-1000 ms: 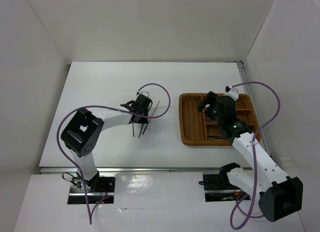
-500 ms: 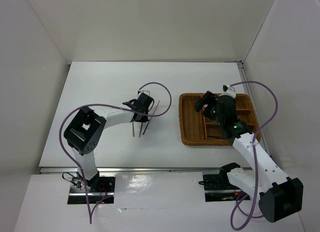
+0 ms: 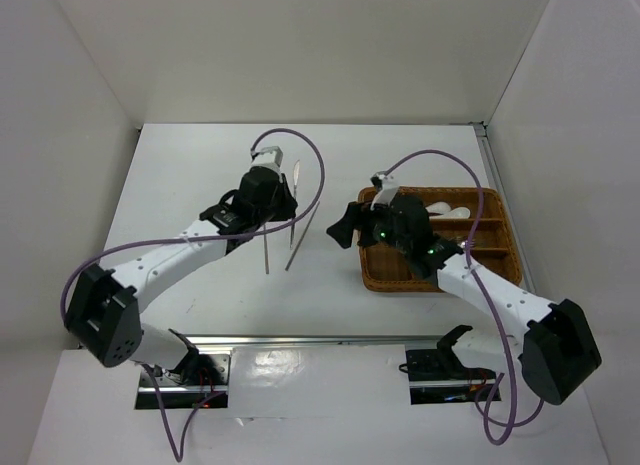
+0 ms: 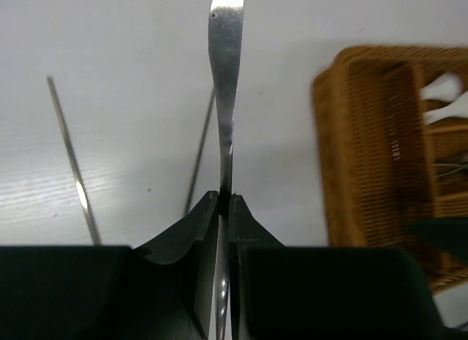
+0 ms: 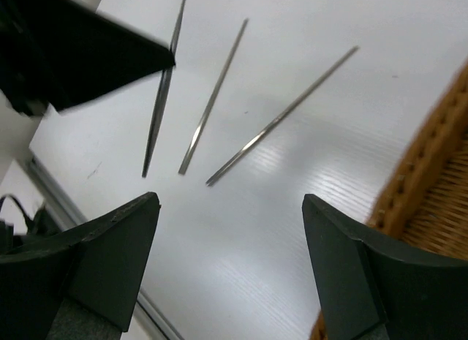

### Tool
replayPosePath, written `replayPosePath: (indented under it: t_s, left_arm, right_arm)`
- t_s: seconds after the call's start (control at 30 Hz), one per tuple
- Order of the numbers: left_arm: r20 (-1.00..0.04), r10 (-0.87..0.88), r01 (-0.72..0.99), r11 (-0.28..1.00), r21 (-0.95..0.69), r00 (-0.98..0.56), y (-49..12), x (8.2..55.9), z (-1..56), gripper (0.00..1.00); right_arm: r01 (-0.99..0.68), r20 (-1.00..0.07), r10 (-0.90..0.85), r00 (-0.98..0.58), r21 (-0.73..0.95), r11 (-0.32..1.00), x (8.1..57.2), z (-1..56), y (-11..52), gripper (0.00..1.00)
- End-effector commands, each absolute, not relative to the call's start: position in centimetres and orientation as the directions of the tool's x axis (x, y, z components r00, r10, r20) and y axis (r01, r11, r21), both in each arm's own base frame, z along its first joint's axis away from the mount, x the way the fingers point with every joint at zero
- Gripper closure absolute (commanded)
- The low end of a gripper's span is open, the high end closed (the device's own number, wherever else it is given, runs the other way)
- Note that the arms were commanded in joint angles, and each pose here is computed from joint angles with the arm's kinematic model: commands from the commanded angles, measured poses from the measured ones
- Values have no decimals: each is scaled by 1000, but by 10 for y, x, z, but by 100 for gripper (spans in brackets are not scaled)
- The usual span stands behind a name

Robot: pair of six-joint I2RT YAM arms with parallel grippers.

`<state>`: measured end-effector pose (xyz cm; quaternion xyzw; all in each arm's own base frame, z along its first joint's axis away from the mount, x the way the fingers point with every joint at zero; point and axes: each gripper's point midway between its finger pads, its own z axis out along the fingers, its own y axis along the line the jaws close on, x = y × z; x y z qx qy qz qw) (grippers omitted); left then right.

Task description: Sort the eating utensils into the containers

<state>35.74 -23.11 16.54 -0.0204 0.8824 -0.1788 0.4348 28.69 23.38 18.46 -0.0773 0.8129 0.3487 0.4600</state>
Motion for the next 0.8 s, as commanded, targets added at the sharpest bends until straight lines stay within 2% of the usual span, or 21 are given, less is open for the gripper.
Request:
replayPosePath:
  t_s: [0.0, 0.27, 0.5, 0.67, 0.77]
  left_arm:
    - [-768, -306, 156, 873, -462, -563, -246, 353, 198, 82]
    - [-755, -373, 190, 820, -540, -539, -256, 333, 209, 82]
    - [-740, -392, 222, 784, -580, -547, -267, 320, 218, 82]
    - [-741, -392, 246, 770, -589, -546, -271, 317, 224, 82]
    - [-726, -404, 263, 743, -615, -557, -276, 312, 227, 82]
  right_arm:
    - [-621, -881, 151, -448, 428, 657, 281, 208, 270, 13]
    - [-703, -905, 120, -407, 395, 591, 272, 213, 310, 7]
    - [-680, -888, 87, -451, 405, 611, 278, 195, 322, 4]
    - [-666, -882, 98, -462, 417, 618, 281, 193, 327, 10]
    - [-664, -880, 109, -462, 425, 615, 284, 192, 330, 20]
